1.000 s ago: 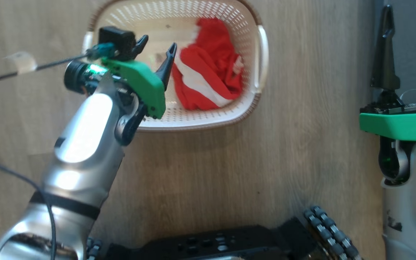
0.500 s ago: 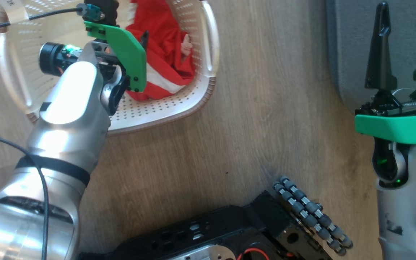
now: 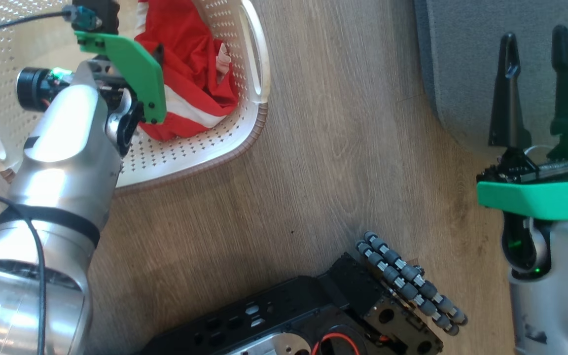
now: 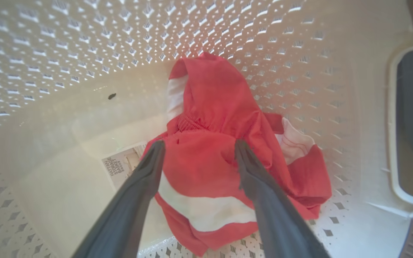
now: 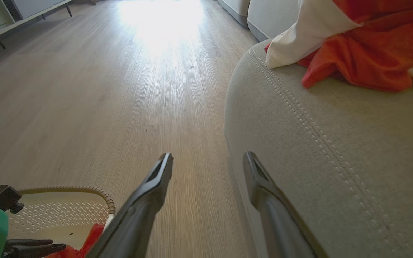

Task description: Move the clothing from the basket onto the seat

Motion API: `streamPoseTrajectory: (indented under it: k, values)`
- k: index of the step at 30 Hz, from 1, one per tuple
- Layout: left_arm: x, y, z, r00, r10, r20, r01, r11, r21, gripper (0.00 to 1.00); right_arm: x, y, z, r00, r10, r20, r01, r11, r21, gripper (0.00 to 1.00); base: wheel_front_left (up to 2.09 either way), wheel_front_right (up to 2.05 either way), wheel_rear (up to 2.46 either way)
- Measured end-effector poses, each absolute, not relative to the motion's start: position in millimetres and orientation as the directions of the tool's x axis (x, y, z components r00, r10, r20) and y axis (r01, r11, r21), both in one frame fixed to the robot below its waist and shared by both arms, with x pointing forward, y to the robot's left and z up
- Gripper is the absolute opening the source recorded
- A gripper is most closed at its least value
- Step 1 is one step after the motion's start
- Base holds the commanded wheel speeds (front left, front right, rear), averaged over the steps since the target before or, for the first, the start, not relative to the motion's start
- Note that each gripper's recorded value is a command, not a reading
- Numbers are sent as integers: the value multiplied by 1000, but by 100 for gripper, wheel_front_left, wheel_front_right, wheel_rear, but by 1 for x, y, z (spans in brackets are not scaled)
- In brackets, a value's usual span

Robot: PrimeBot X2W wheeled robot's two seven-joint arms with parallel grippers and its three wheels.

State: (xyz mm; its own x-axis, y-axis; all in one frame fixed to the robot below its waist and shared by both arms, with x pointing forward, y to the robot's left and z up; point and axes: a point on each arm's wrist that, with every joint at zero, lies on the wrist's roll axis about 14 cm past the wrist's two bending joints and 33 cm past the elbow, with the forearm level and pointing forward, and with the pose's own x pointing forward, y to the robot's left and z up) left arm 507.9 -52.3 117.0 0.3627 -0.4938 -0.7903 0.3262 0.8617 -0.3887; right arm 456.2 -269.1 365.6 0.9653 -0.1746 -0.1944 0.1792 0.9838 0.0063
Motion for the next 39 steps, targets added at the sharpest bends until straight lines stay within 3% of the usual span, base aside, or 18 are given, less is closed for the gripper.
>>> streamPoseTrajectory:
  k: [29, 30, 31, 32, 35, 39]
  values:
    - [472, -49, 104, 268, -495, -826, 365, 846, -389, 100, 436, -279, 368, 951, -220, -218, 224, 974, -7, 100, 0, 0, 0]
    - [471, -49, 103, 264, -499, -825, 369, 843, -392, 77, 436, -279, 367, 951, -220, -219, 224, 974, -5, 100, 0, 0, 0]
    - [470, -49, 103, 262, -500, -826, 375, 841, -390, 26, 436, -279, 366, 951, -220, -220, 224, 975, -4, 100, 0, 0, 0]
    - [468, -49, 102, 258, -501, -826, 378, 839, -391, 0, 436, -279, 366, 950, -219, -221, 224, 975, -4, 100, 0, 0, 0]
    - [463, -54, 104, 241, -520, -819, 398, 823, -405, 0, 436, -278, 366, 951, -219, -219, 223, 975, -3, 100, 0, 0, 0]
    - [465, -56, 111, 277, -539, -796, 403, 817, -413, 0, 437, -278, 371, 954, -218, -207, 222, 975, 0, 100, 0, 0, 0]
